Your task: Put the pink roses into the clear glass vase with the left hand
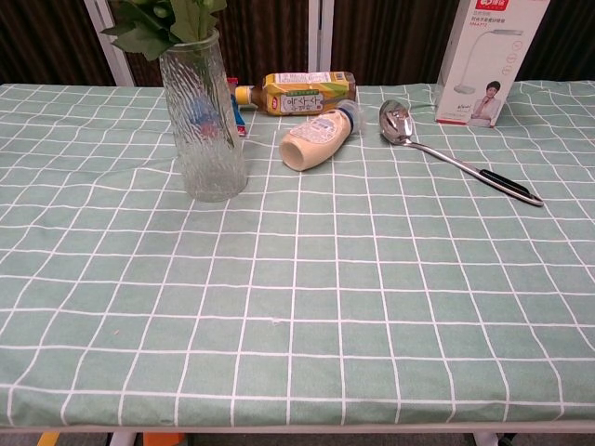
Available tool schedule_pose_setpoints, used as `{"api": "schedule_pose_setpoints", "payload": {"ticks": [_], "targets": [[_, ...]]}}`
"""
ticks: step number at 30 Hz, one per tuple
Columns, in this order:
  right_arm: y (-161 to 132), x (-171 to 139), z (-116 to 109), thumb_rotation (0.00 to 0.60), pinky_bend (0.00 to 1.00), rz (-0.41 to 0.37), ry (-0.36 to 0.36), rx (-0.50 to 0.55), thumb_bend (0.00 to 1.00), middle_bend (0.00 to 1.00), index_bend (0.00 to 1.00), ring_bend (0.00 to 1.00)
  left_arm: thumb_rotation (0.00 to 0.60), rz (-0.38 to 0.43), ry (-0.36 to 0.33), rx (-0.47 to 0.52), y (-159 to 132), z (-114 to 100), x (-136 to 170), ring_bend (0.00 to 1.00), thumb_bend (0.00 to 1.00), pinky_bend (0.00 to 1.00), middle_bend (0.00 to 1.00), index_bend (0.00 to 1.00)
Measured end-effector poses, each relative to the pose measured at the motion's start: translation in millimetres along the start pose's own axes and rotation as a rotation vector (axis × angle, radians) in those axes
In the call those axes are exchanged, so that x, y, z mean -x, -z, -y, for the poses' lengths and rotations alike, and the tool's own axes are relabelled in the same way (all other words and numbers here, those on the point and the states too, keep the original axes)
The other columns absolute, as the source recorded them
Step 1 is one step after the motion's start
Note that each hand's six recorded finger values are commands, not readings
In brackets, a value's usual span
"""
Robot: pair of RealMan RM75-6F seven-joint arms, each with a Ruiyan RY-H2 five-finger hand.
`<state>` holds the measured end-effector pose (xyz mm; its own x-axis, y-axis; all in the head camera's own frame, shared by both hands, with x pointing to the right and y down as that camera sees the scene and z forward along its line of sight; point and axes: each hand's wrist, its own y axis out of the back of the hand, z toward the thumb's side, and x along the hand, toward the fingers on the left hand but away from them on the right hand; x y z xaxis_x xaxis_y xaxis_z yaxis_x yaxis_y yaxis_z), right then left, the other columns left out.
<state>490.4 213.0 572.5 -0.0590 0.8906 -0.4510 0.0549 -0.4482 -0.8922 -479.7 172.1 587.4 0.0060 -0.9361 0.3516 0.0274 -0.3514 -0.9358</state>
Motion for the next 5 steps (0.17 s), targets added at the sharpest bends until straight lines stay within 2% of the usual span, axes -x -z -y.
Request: {"api": "schedule_pose_setpoints", "payload": {"ticks": [5], "targets": [[1, -1, 4, 0.6, 0.0, 0.006, 0.01, -0.067, 0.1, 0.0, 0.0, 0.0, 0.6, -0.023, 0.027, -0.01, 5, 7, 18, 0.04, 0.0, 0.15, 0.07, 0.17]]}}
